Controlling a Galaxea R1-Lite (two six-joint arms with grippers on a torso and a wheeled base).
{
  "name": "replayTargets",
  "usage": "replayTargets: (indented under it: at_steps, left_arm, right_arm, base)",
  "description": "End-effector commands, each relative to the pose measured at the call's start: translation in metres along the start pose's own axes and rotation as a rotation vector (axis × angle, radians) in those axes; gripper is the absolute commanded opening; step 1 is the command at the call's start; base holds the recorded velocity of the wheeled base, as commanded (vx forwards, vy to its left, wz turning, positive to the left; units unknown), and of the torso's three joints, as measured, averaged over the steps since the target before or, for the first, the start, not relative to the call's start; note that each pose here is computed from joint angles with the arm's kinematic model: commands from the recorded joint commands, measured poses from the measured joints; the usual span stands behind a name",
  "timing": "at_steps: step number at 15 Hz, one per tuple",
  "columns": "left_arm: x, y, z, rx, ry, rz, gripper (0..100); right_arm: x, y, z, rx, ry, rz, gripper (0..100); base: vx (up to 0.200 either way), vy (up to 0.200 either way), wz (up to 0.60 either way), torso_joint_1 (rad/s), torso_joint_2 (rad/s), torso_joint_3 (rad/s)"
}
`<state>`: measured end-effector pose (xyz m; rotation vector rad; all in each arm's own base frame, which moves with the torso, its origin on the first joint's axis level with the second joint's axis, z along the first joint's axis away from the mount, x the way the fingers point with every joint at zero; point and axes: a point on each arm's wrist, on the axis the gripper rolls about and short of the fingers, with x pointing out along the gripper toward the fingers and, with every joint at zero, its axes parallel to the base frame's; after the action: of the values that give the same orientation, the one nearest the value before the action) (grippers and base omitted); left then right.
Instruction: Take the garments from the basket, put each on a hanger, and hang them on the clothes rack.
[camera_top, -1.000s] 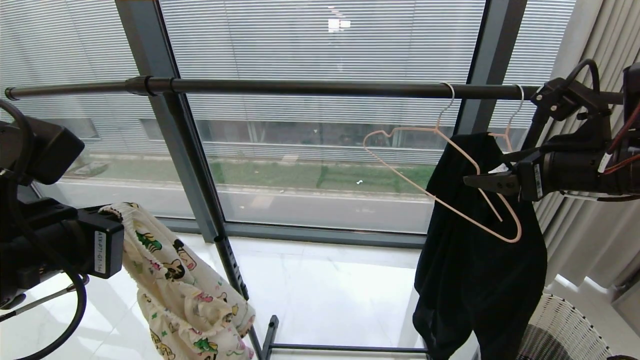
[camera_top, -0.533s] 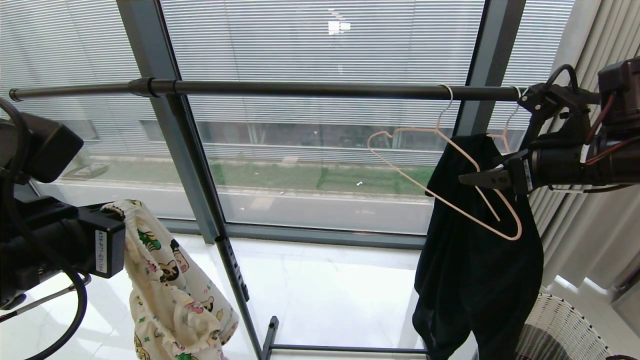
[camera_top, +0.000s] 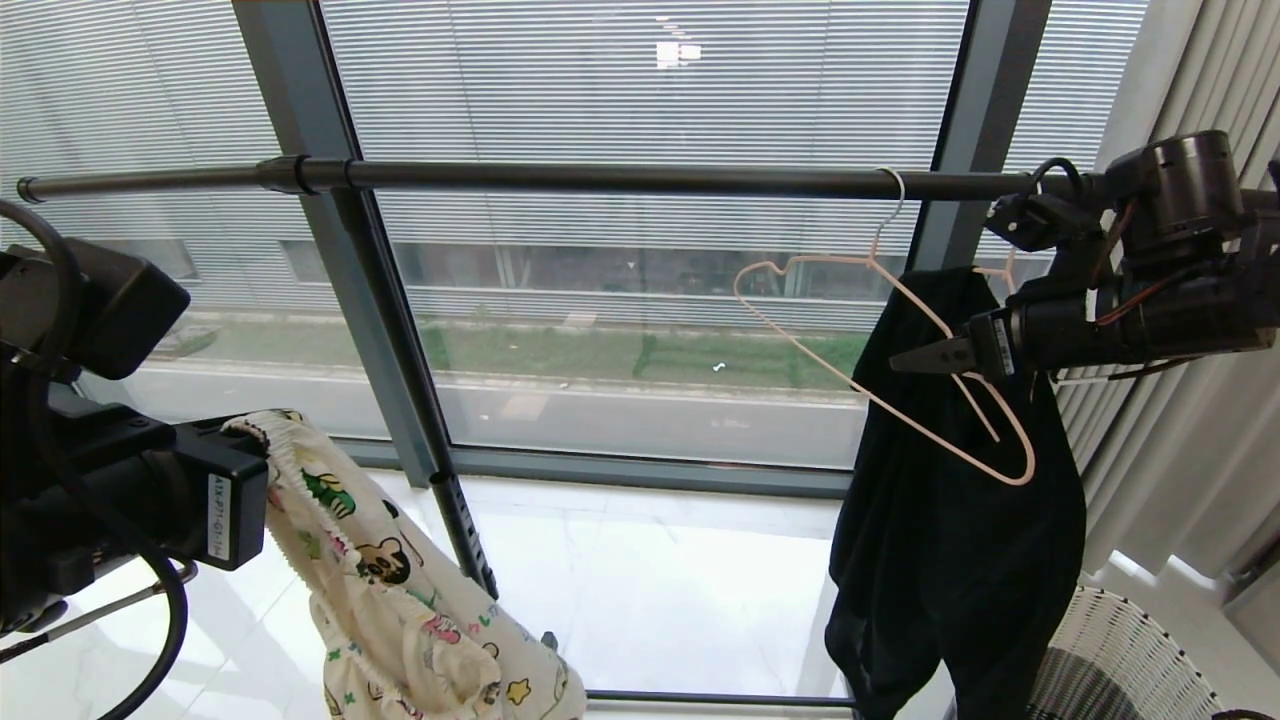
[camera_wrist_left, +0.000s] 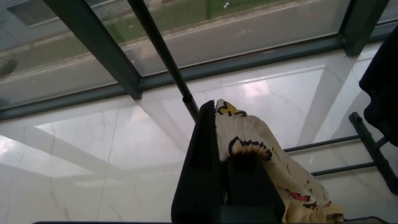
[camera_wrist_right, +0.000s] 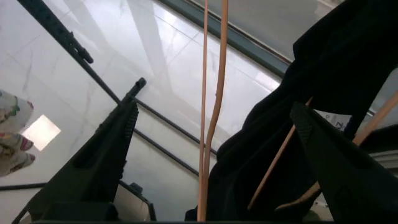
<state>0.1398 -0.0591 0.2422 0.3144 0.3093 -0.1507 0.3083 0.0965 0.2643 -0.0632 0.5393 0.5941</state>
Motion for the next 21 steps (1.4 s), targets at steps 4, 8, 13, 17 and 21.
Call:
replayTargets:
  at_steps: [4,8,13,17,21]
  left_arm:
    - [0.001,-0.004,-0.003,0.011,0.008,-0.02,0]
    - [0.0,-0.004,-0.003,0.01,0.005,-0.019,0]
    - [0.0,-0.004,-0.003,0.008,0.005,-0.019,0]
    - [0.0,-0.004,-0.003,0.01,0.007,-0.019,0]
    - [-0.001,-0.003,-0.003,0.008,0.004,-0.019,0]
  right_arm:
    - [0.02,-0.006,-0.003,0.013,0.017,0.0,100]
    - [0.029,-0.008,-0.003,0.008,0.004,-0.002,100]
    - [0.032,-0.008,-0.004,0.01,0.011,-0.005,0]
    - [0.032,-0.008,-0.005,0.013,0.012,-0.006,0]
    - [0.021,-0.005,0.0,0.032,-0.013,-0.051,0]
  base:
    - [0.0,0.0,0.0,0.0,0.0,0.0]
    - [0.0,0.0,0.0,0.0,0.0,0.0]
    - [0.0,0.0,0.0,0.0,0.0,0.0]
    - [0.0,0.0,0.0,0.0,0.0,0.0]
    - [0.0,0.0,0.0,0.0,0.0,0.0]
